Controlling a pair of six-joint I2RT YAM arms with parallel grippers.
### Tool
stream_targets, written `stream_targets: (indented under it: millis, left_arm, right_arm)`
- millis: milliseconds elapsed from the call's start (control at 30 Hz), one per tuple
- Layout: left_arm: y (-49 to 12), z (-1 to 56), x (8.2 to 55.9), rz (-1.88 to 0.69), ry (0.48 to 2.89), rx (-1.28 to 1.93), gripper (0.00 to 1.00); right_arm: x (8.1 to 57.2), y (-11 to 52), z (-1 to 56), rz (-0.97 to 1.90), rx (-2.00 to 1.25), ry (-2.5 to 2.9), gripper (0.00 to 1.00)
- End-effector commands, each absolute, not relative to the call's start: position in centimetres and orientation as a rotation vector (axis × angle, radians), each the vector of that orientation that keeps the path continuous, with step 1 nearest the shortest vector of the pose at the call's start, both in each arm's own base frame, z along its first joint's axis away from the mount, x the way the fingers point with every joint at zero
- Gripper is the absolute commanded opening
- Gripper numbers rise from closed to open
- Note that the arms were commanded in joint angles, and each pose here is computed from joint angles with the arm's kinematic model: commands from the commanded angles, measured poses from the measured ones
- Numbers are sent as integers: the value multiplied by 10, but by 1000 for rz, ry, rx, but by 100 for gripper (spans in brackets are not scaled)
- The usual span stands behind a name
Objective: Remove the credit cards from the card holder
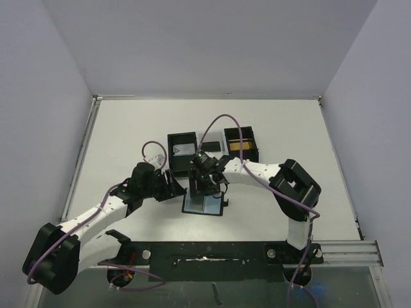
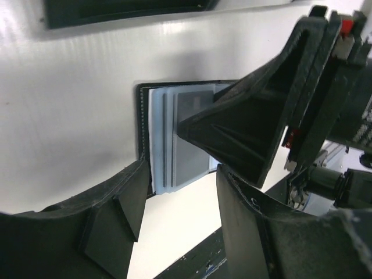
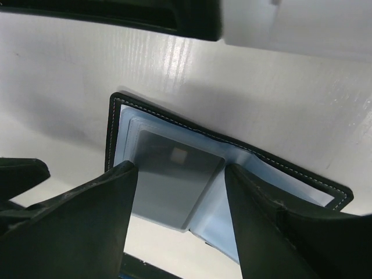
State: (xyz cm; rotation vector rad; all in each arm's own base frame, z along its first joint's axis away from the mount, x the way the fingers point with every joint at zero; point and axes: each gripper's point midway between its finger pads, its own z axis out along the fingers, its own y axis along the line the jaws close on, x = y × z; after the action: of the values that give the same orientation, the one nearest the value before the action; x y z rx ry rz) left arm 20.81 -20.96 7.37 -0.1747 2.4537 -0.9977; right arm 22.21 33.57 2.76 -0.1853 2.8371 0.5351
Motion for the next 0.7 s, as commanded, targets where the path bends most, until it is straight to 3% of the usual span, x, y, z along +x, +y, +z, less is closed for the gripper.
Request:
stream_targets:
  millis: [0, 333, 467, 667]
  left_arm:
    - [-196, 80, 220, -915, 2401, -297, 49]
    - [-181, 85, 223, -857, 2353, -394, 49]
    - [-179, 83, 221, -847, 2359, -398, 49]
    - [-179, 83, 221, -848, 2358, -398, 49]
  right_arm:
    - [226, 319, 16, 255, -283, 2814, 66]
    - [224, 325, 13, 217, -269, 2807, 73]
    - [222, 319, 9, 148, -247, 2803, 71]
    - [223, 322, 14, 201, -239, 2785, 58]
